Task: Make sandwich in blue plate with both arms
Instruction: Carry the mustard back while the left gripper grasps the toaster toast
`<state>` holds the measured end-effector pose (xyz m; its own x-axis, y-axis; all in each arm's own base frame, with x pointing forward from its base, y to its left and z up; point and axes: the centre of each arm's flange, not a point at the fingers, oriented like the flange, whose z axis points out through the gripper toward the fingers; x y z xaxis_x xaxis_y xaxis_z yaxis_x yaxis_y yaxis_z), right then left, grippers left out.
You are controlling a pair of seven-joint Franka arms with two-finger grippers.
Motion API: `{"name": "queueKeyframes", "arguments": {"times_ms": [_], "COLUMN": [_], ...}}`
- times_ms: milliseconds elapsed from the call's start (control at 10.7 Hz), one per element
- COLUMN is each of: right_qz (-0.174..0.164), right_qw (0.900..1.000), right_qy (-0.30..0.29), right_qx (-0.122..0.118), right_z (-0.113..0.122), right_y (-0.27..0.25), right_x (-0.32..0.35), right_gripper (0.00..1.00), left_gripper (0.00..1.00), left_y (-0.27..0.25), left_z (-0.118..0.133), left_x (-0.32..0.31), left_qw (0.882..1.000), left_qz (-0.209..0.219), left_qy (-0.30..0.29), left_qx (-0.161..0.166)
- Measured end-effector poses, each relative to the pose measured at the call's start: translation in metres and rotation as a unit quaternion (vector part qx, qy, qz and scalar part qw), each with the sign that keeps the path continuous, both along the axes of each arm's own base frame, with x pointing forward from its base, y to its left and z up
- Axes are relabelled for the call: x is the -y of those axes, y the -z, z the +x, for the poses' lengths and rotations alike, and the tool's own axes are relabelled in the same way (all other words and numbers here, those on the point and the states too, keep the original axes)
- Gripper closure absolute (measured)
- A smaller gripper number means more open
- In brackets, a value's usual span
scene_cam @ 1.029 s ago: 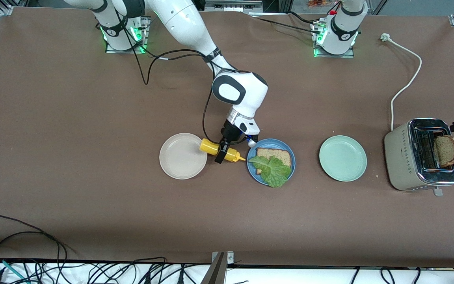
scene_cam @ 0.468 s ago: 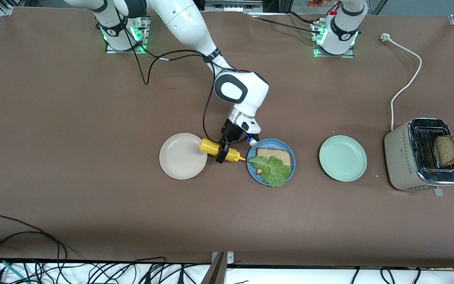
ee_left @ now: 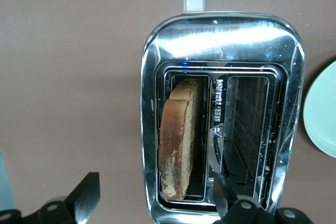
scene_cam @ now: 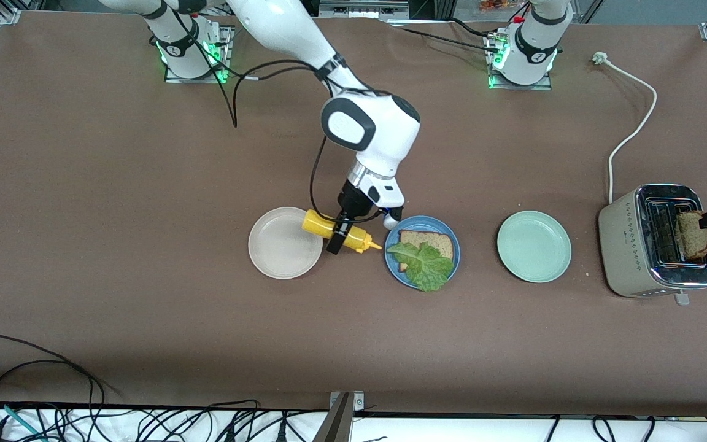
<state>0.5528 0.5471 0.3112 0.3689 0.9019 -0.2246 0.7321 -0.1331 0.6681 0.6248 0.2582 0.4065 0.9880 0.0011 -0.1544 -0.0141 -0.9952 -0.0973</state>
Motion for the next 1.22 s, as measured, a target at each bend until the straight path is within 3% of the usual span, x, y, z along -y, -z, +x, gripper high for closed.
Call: {"name": "queueKeyframes", "arguments": {"times_ms": [281,374,561,655,1029,1122,1216], "right_qz": [0.069,0.102,0.168,0.197,0.294,0.31,0.327], "right_qw": [0.994,0.987,0.969,0.959,0.918,0.908,0.898], "right_qy": [0.064,0.093,0.136,0.145,0.162,0.161,0.158], "right_qx": [-0.06,-0.077,-0.123,-0.146,-0.213,-0.23,-0.247], "right_z": [0.03,0.042,0.066,0.077,0.107,0.107,0.104], "right_y": [-0.091,-0.109,-0.134,-0.144,-0.167,-0.164,-0.158], "right_x": [0.06,0.088,0.148,0.179,0.303,0.332,0.358], "right_gripper": [0.99,0.99,0.99,0.99,0.99,0.99,0.99], "left_gripper": [0.14,0.2,0.19,0.26,0.79,0.87,0.88], "left_y": [0.007,0.011,0.021,0.024,0.023,0.023,0.023], "left_z": [0.0,0.0,0.0,0.001,0.004,0.004,0.004], "left_x": [-0.005,-0.007,-0.011,-0.011,-0.008,-0.008,-0.007], "left_qw": [1.0,1.0,1.0,1.0,1.0,1.0,1.0], "left_qz": [-0.002,-0.003,-0.009,-0.009,-0.01,-0.011,-0.011], "left_qy": [0.001,0.001,-0.001,0.0,0.004,0.006,0.007], "left_qx": [-0.001,-0.003,-0.004,-0.003,-0.001,-0.002,-0.002]}}
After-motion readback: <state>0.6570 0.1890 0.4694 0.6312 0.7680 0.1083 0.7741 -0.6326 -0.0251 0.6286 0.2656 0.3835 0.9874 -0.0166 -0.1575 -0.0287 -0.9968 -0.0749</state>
